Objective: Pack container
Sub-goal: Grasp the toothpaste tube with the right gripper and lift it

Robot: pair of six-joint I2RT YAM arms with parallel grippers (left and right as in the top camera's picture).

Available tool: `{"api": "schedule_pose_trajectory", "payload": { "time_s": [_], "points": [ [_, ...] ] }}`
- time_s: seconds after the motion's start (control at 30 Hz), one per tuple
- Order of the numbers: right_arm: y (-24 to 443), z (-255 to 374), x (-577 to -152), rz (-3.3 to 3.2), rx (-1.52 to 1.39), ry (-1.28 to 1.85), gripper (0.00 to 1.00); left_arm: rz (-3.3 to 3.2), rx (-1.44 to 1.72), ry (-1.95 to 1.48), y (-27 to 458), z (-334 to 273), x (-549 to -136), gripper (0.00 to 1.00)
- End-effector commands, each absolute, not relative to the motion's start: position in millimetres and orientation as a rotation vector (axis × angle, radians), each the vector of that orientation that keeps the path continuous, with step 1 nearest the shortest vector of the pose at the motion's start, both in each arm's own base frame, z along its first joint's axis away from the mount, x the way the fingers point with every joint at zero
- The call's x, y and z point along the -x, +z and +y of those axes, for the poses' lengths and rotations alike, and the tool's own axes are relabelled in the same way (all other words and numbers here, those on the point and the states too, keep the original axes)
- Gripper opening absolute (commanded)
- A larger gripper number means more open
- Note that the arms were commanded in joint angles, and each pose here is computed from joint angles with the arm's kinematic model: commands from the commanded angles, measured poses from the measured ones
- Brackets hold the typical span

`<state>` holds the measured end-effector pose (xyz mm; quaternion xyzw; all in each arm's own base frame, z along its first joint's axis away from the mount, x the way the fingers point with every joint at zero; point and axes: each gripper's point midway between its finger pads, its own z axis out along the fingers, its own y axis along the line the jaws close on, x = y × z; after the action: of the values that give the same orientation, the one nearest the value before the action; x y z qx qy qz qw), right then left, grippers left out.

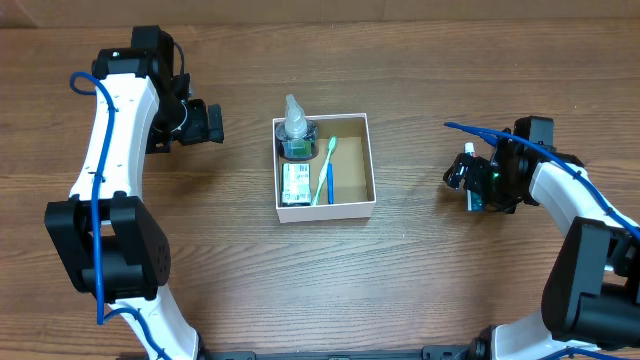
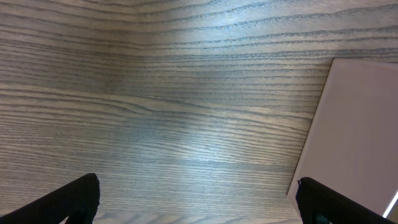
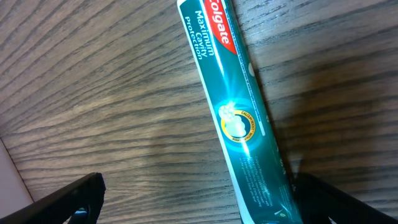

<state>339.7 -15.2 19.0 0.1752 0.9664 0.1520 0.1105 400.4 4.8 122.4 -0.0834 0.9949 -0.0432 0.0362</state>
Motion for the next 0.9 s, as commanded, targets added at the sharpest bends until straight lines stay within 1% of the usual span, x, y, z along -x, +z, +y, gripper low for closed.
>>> {"api": "schedule_pose_trajectory", "payload": {
  "time_s": [0.0, 0.13, 0.3, 0.4, 0.5, 0.67, 0.87],
  "points": [
    [15, -20, -337, 2.848, -0.533, 0.394, 1.00, 3.038, 0.222, -0.159, 129, 3, -401, 1.00],
    [13, -34, -338, 2.844, -0.545, 0.275, 1.00, 3.038, 0.222, -0.159, 129, 3, -401, 1.00],
    [15, -41, -352, 2.791, -0.519, 0.233, 1.00, 3.038, 0.222, -0.159, 129, 3, -401, 1.00],
    [14, -47, -360, 2.765, -0.503, 0.155, 1.00, 3.038, 0.222, -0.159, 129, 3, -401, 1.00],
    [10, -46, -366, 2.757, -0.459, 0.097, 1.00, 3.038, 0.223, -0.159, 129, 3, -401, 1.00],
    [-1, -29, -381, 2.750, -0.276, 0.061, 1.00, 3.038, 0.222, -0.159, 129, 3, -401, 1.00],
    [-1, -39, -389, 2.717, -0.275, -0.065, 1.00, 3.038, 0.222, -0.159, 129, 3, -401, 1.00]
  ]
}}
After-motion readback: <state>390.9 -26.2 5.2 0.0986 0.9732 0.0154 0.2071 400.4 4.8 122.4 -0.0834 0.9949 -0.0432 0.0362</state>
